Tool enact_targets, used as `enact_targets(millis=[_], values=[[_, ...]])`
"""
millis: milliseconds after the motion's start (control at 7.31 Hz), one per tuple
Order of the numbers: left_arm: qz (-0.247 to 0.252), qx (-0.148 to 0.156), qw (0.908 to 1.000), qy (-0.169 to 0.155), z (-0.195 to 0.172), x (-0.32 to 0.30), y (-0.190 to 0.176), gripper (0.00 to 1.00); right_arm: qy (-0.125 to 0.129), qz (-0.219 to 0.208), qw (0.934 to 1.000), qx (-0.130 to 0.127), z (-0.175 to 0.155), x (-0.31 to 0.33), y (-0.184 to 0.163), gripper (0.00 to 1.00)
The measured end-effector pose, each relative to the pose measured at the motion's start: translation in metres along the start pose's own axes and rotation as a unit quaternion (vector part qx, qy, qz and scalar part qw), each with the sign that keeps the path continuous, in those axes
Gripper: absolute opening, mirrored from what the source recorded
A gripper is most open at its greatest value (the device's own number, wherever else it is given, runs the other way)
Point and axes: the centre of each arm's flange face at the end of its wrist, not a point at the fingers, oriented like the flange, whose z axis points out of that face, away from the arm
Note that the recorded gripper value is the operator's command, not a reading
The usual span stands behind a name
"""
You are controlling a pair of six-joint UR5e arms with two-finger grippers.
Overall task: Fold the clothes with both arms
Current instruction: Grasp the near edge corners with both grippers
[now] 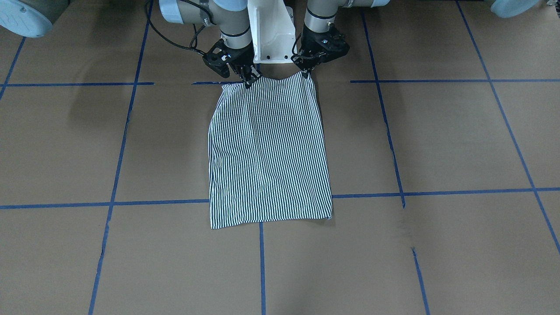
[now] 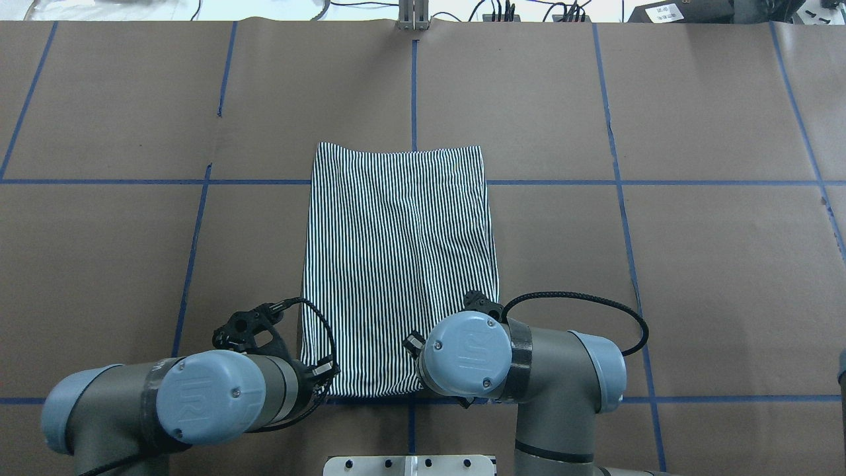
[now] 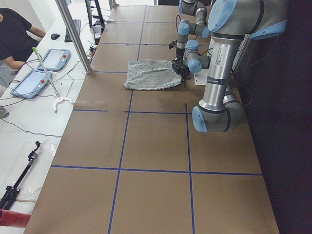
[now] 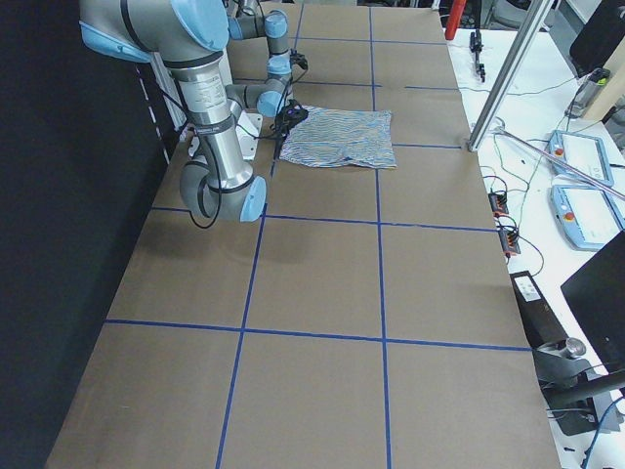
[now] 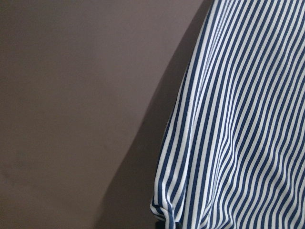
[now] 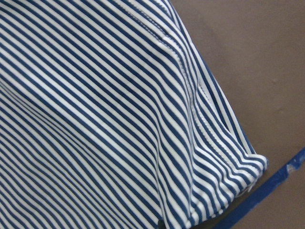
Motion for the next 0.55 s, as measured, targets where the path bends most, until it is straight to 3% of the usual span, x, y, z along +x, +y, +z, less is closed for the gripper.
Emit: enact_targets(millis=[274,547], values=[[0.006,-0.009,0.9999,0.002,-0.01,-0.003,0.005,0.0,-0.004,-0.013,0.9999,0.001,0.0,0.001,0.001,0.0],[0.017,0.009,0.9998,0.004,0.0,0.01,-0.015,0.0,-0.029,-0.033,0.999,0.009,-0.011,-0.014,-0.004,0.0]])
